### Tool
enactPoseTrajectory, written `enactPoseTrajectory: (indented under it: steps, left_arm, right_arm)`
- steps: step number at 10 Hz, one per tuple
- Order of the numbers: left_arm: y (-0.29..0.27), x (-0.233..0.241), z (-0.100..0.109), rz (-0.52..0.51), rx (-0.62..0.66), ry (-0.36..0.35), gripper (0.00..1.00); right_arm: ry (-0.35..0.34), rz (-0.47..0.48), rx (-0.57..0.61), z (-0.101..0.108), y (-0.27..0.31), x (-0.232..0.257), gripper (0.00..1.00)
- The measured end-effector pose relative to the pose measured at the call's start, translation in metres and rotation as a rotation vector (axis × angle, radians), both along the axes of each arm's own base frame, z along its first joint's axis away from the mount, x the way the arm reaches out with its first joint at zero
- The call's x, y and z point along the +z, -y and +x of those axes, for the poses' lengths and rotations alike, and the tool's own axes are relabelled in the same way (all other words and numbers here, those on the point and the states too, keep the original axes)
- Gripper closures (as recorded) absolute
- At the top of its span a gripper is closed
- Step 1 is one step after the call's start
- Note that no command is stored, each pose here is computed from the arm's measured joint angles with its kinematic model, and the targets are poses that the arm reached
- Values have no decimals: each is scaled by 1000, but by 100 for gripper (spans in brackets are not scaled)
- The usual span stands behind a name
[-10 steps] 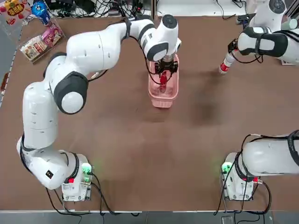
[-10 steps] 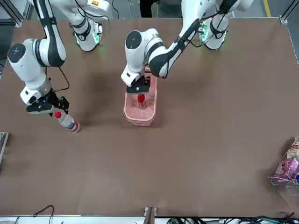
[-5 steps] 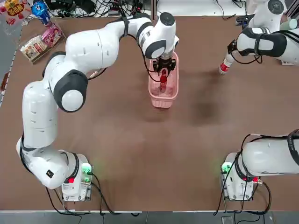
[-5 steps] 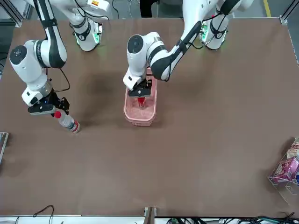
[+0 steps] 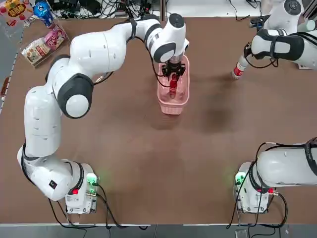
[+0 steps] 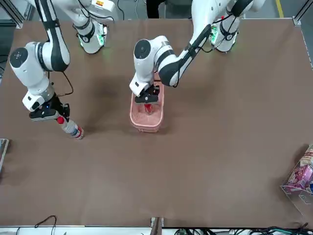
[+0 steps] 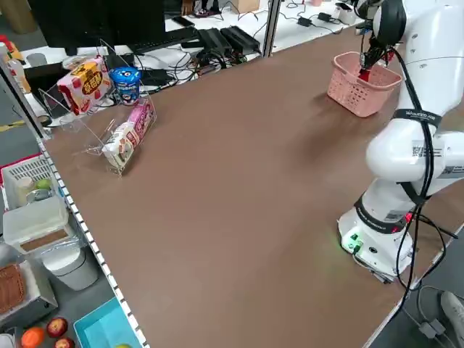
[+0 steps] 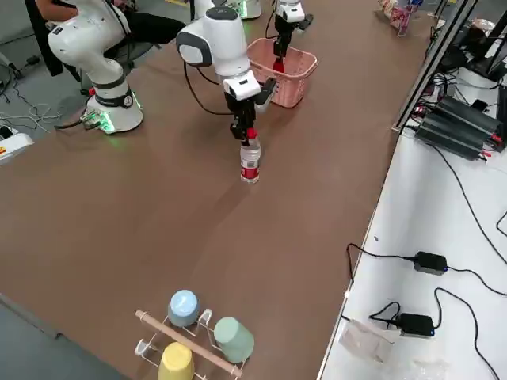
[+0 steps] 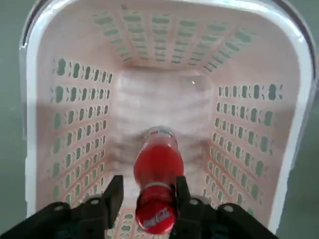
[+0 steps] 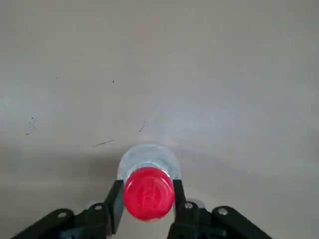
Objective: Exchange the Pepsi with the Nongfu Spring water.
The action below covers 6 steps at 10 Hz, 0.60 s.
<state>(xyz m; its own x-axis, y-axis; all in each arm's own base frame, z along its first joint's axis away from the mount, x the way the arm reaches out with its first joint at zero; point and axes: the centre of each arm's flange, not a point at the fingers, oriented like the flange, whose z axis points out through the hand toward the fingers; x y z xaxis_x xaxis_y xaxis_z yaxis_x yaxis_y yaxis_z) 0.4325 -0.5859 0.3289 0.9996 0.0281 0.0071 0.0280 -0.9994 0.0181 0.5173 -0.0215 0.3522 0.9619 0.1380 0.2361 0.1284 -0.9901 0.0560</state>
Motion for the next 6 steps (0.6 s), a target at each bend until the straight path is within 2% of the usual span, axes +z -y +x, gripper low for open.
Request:
enactPoseTrajectory:
  steps: [2, 4, 6]
  left_arm:
    - [2, 0, -2, 0, -4, 0, 55]
    - [1, 1, -1, -1, -4, 0, 68]
    - [-4, 4, 5, 9, 4, -3, 68]
  right_arm:
    - [1, 0, 0, 0, 0, 0, 64]
    - [1, 0, 0, 1, 0, 1, 64]
    - [1, 0, 0, 1, 0, 1, 64]
